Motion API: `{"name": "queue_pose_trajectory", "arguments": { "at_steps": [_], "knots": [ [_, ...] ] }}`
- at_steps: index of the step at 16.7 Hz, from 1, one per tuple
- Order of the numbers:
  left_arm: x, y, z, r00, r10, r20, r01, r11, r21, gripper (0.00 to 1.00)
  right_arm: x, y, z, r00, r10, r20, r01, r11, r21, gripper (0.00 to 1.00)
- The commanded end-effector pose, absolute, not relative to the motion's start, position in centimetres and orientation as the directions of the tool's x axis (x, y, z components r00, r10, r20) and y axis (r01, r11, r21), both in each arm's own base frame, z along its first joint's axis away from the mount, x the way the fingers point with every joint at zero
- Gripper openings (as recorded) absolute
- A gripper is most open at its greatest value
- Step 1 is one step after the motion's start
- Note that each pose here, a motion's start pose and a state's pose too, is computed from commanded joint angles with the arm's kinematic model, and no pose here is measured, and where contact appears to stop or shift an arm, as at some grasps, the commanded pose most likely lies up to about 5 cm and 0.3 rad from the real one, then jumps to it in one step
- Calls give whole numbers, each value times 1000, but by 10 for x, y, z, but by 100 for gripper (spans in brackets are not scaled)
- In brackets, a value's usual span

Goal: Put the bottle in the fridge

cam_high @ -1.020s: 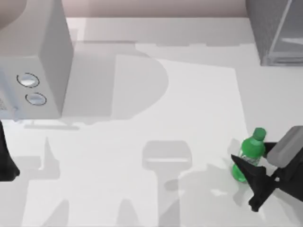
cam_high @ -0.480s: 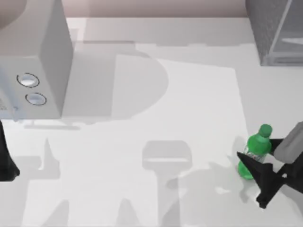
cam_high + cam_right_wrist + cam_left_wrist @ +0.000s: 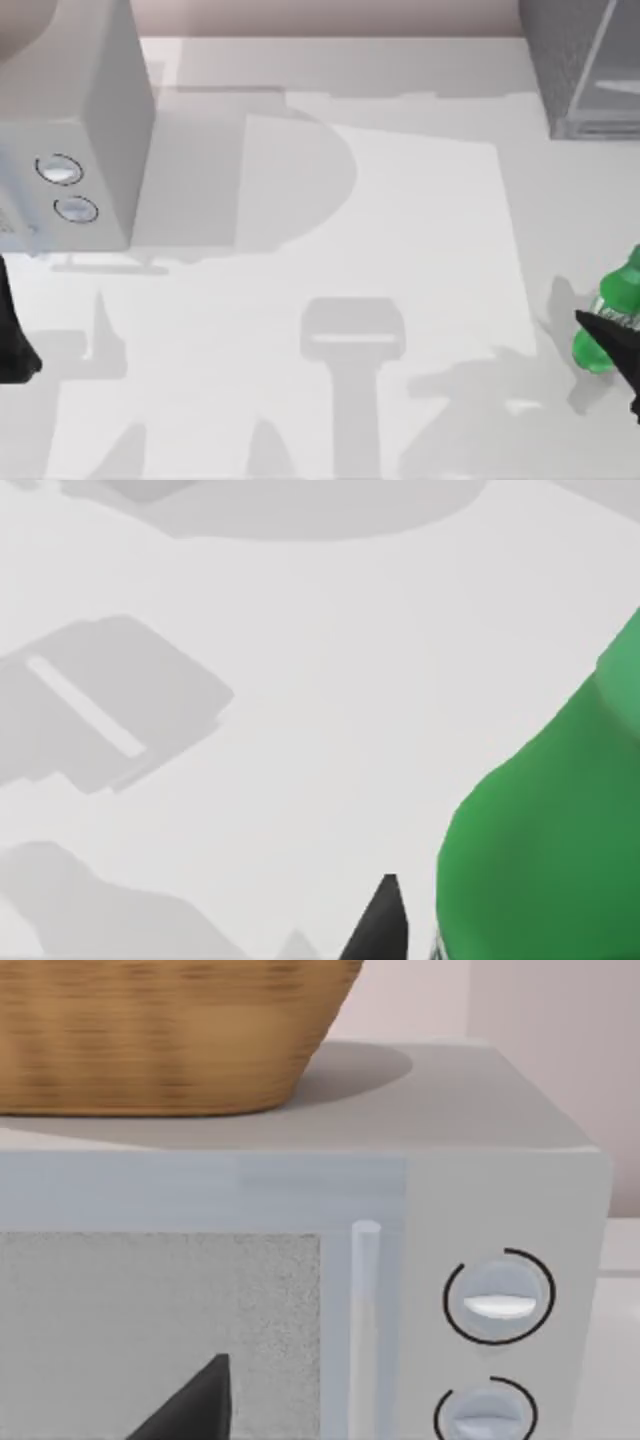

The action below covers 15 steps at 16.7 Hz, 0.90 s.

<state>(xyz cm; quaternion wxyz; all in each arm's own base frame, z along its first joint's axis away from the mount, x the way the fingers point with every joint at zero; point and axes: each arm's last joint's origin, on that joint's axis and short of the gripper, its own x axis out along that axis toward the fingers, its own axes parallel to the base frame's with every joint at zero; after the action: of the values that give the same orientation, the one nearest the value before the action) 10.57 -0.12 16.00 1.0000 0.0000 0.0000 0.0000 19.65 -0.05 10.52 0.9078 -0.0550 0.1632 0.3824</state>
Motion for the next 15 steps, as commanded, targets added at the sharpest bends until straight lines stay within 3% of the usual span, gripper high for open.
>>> {"name": "queue_pose_trajectory", "arguments": {
  "at_steps": [11,15],
  "knots": [
    [106,-1,160,1000,0,0,0,1000,0,100,186,-28,123,679,670,-301,-700,714,11,1],
    [106,-1,160,1000,0,0,0,1000,0,100,179,-23,128,713,624,-320,-657,754,5,1]
  ]
}}
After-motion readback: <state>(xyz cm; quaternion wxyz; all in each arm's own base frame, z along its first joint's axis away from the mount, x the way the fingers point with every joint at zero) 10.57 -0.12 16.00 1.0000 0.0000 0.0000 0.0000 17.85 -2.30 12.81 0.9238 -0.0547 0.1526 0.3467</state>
